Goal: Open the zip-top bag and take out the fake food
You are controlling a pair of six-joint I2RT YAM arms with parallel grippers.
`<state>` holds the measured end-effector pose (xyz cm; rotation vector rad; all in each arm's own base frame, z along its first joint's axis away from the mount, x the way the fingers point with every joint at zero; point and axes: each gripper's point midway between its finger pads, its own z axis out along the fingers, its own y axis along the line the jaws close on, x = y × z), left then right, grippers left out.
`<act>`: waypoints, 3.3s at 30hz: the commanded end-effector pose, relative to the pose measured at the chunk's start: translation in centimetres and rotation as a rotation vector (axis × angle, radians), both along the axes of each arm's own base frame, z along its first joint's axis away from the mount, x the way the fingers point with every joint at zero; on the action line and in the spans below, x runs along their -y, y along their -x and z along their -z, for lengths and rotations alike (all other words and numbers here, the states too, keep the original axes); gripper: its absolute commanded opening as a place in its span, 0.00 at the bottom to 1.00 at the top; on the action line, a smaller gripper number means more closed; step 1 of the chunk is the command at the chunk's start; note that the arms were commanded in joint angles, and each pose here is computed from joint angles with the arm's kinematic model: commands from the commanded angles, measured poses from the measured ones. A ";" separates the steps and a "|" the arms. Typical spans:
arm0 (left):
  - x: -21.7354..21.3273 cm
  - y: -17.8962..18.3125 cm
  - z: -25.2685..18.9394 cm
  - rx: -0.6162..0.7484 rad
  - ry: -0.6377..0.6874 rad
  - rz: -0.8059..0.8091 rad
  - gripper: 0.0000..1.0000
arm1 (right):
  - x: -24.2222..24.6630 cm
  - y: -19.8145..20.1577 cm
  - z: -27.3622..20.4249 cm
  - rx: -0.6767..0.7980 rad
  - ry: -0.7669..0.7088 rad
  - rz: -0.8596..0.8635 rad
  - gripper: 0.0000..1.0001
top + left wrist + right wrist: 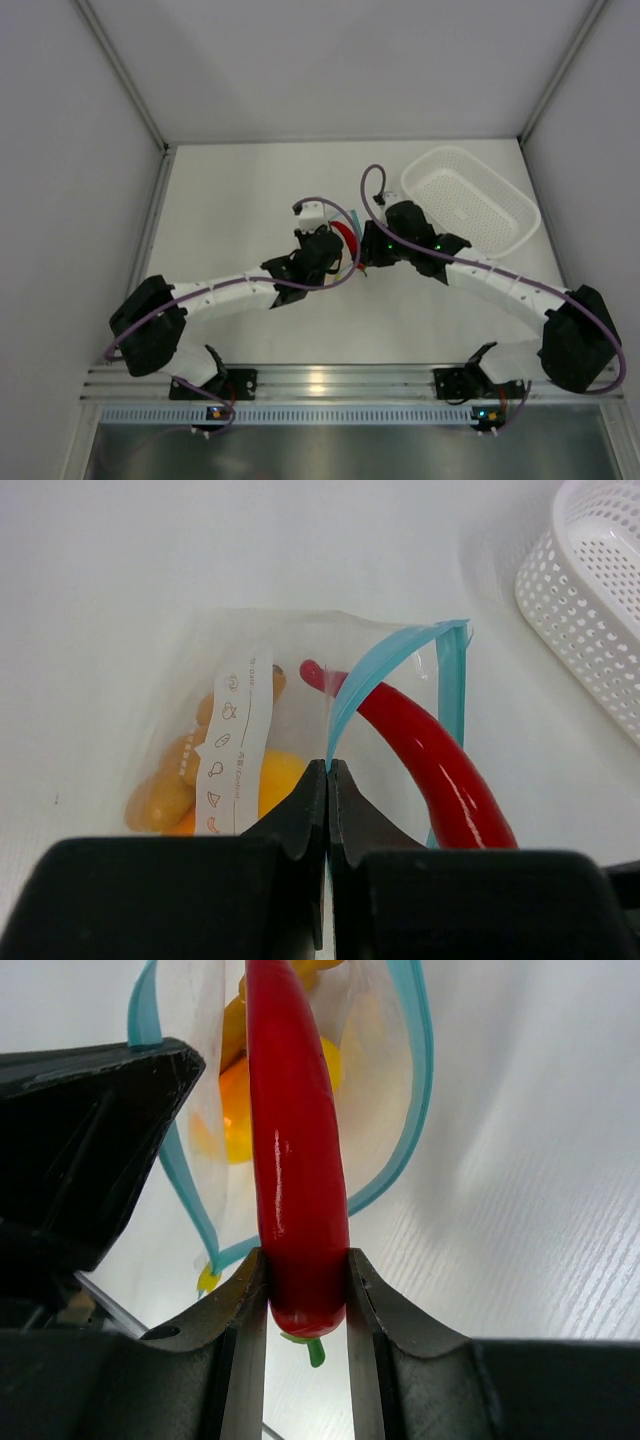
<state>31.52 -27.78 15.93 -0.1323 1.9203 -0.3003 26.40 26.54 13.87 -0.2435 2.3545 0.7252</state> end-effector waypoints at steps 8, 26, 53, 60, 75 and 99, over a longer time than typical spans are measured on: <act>-3.1 -2.3 -2.9 0.034 0.070 -0.136 0.00 | 3.4 2.1 -2.3 0.063 0.030 0.009 0.00; -3.1 -0.5 -6.8 0.002 0.126 -0.010 0.00 | 18.4 -9.2 -4.3 0.127 0.206 0.518 0.01; 0.2 2.9 -8.0 -0.098 0.199 0.261 0.00 | 26.7 -19.5 -4.3 0.050 0.190 0.695 0.62; 0.8 2.4 -8.3 -0.109 0.252 0.234 0.02 | 21.0 -17.2 -8.2 0.128 0.011 0.555 0.51; 0.5 0.9 -5.8 -0.110 0.340 0.103 0.00 | 3.7 -5.5 -13.5 0.224 -0.355 0.285 0.39; -0.5 1.2 -4.6 -0.097 0.457 0.033 0.00 | -5.3 -3.4 -4.0 0.082 -0.236 0.224 0.39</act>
